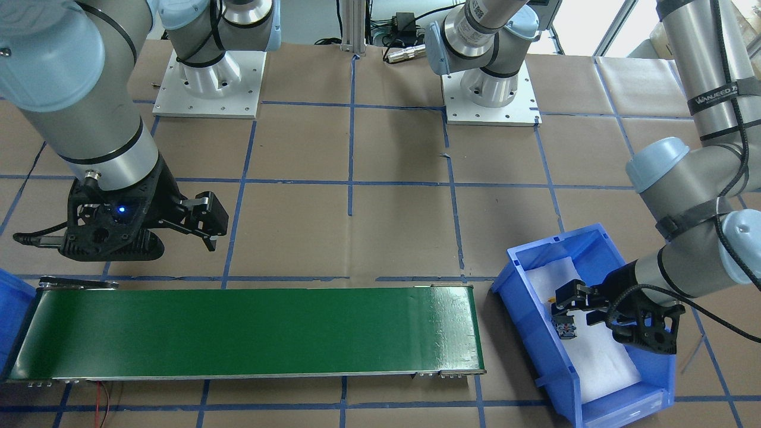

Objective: Transport two buttons from left to right
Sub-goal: 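Lift the yellow-capped button out of the blue bin with the left gripper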

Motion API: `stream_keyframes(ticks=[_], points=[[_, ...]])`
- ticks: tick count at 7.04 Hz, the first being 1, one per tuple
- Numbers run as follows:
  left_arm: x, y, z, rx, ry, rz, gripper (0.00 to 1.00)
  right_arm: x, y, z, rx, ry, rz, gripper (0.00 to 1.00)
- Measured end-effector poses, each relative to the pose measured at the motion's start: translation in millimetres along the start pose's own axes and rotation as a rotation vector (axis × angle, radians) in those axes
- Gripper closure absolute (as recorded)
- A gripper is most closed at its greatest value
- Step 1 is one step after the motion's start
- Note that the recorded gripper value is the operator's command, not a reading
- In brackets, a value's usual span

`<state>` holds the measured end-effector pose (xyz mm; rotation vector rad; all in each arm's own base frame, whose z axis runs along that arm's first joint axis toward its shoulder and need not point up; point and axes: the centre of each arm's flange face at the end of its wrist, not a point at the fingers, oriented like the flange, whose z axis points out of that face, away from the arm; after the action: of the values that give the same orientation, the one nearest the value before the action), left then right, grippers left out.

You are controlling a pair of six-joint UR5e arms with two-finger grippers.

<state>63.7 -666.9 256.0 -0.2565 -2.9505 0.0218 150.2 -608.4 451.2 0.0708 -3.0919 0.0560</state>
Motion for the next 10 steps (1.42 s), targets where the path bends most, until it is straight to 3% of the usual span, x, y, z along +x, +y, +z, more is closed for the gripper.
stream_keyframes(ticks=[2, 7, 10], points=[[-9.0, 0.8, 8.9, -0.018, -0.063, -0.022, 0.26, -0.4, 1.8, 3.9, -0.015, 0.002, -0.001, 0.0], [-3.5, -5.5, 26.0, -0.027, -0.042, -0.055, 0.26, -1.2, 3.9, 13.7, -0.026, -0.002, -0.001, 0.0], [-4.8, -5.1, 32.5, -0.037, -0.037, -0.059, 0.61, -1.5, 4.8, 12.9, -0.023, 0.002, -0.003, 0.0]])
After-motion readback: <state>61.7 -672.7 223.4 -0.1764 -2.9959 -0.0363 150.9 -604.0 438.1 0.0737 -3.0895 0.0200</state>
